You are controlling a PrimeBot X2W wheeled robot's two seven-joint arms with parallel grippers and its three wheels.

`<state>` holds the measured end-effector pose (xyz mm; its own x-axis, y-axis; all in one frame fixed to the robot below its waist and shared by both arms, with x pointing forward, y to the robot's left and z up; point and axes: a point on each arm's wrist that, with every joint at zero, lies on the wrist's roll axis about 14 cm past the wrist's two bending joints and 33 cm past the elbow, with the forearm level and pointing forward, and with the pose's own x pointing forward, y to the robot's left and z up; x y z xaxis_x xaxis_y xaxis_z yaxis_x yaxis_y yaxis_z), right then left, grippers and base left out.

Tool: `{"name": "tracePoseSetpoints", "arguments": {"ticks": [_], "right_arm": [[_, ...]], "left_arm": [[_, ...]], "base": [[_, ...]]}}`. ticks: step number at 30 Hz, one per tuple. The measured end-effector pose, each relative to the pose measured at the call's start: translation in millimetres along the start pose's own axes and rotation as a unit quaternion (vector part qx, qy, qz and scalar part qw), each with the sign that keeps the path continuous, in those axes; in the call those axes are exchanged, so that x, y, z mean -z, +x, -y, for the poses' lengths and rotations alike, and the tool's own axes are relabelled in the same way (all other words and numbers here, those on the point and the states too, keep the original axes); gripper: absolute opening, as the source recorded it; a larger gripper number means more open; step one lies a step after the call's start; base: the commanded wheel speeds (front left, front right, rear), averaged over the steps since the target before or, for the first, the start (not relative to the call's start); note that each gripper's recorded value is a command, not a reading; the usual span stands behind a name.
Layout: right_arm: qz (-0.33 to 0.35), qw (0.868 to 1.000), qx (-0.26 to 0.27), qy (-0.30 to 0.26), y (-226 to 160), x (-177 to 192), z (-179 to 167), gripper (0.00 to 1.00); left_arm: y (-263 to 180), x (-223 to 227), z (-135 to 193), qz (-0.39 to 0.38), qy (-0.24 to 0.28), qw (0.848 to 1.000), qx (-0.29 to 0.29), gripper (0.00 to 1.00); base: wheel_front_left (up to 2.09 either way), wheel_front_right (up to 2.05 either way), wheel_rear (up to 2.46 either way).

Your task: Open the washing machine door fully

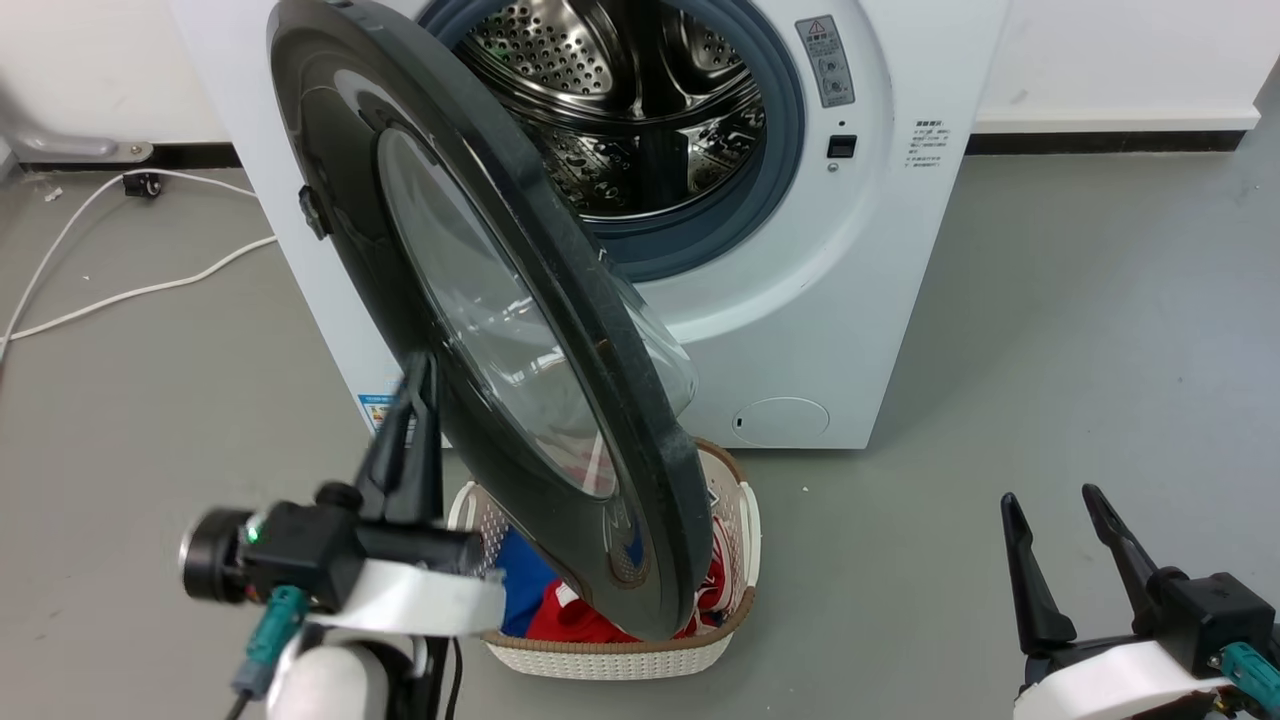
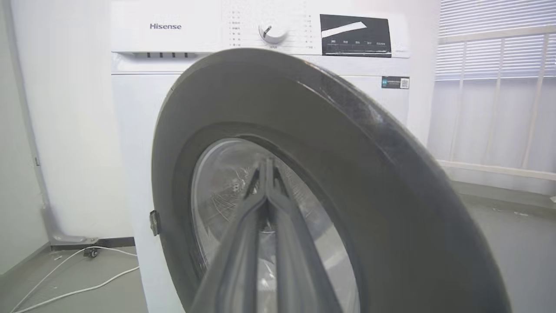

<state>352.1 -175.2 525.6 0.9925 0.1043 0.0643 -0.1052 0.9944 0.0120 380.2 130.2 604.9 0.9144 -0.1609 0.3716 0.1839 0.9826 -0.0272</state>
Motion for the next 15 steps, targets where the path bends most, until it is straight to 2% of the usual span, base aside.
{"name": "tracePoseSetpoints", "arguments": {"ticks": [4,8,12,15], "right_arm": [[0.001,1.0,0.0,0.0,0.4,-0.5,-0.2,1.0],[0.002,1.0,0.0,0.0,1.2,-1.0,-0.4,1.0],[0.003,1.0,0.0,0.001,1.4,-2.0,-1.3,1.0],[0.002,1.0,-0.001,-0.001,1.3,-2.3,-1.8,1.0]], "left_arm": [[15.9,-50.5,2.3,0.081,0.009,0.997,0.006,0.0],[26.8,-101.9,13.1,0.162,0.01,0.986,0.022,0.0],[30.2,-139.4,36.7,0.22,-0.006,0.974,0.06,0.0],[29.3,-152.4,65.3,0.233,-0.022,0.966,0.109,0.0]], "base": [[0.0,0.0,0.0],[0.0,0.0,0.0],[0.0,0.0,0.0],[0.0,0.0,0.0]]}}
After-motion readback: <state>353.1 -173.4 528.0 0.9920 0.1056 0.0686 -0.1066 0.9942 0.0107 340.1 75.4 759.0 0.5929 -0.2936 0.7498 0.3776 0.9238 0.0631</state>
